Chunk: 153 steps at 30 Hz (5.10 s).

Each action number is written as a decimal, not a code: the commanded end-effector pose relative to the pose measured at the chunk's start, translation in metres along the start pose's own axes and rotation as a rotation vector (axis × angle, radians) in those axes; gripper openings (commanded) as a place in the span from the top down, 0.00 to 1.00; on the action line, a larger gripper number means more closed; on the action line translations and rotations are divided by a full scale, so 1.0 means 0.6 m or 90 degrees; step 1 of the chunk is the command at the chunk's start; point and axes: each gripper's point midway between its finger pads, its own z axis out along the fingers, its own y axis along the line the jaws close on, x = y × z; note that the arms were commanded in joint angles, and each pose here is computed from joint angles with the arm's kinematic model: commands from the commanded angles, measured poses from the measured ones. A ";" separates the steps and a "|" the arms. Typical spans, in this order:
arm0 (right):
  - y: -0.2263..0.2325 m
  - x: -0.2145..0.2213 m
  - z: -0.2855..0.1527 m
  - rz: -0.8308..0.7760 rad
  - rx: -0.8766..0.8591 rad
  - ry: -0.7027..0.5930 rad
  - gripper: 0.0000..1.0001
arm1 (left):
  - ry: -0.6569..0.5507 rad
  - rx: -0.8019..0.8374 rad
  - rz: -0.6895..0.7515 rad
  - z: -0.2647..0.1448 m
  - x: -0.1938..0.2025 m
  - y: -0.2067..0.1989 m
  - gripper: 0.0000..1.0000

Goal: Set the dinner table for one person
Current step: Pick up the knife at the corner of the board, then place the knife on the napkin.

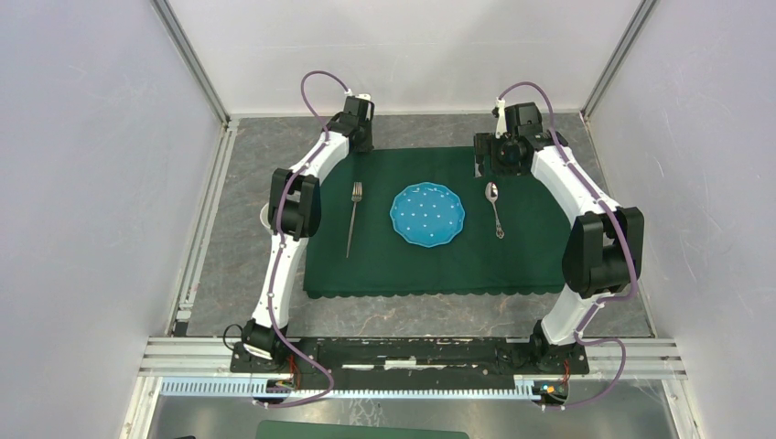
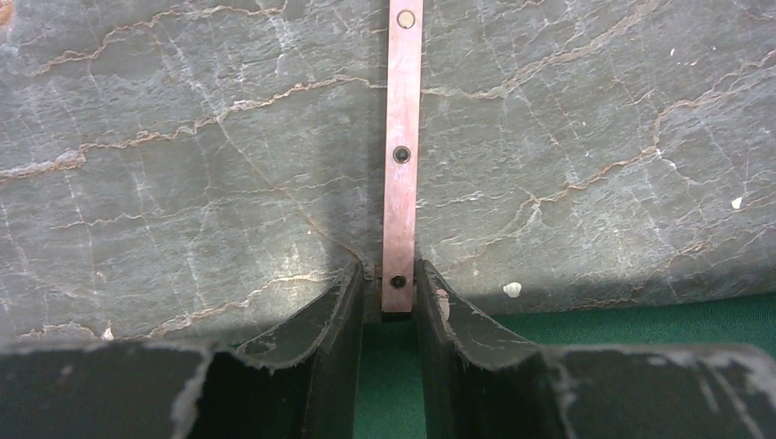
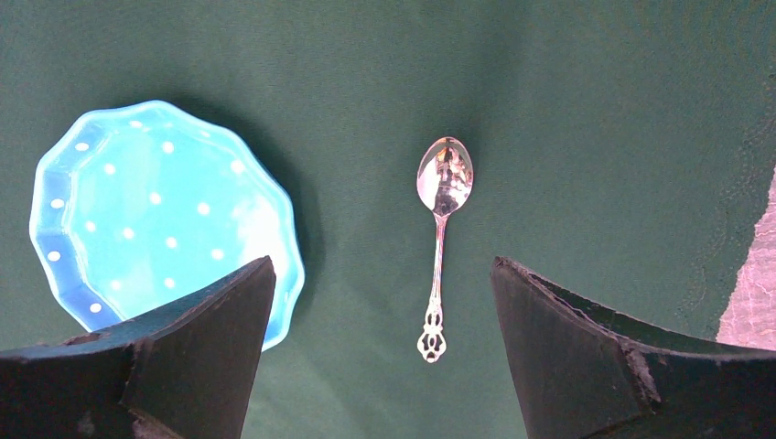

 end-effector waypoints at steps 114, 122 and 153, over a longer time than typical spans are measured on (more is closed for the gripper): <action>-0.009 -0.173 -0.092 0.049 -0.001 -0.190 0.06 | -0.036 0.591 -0.073 -0.348 -0.136 -0.386 0.98; -0.033 -0.183 -0.115 0.066 0.043 -0.223 0.06 | 0.047 0.649 -0.055 -0.368 -0.065 -0.440 0.98; -0.048 -0.145 -0.162 0.119 0.057 -0.242 0.06 | 0.376 0.747 0.138 -0.409 0.291 -0.590 0.98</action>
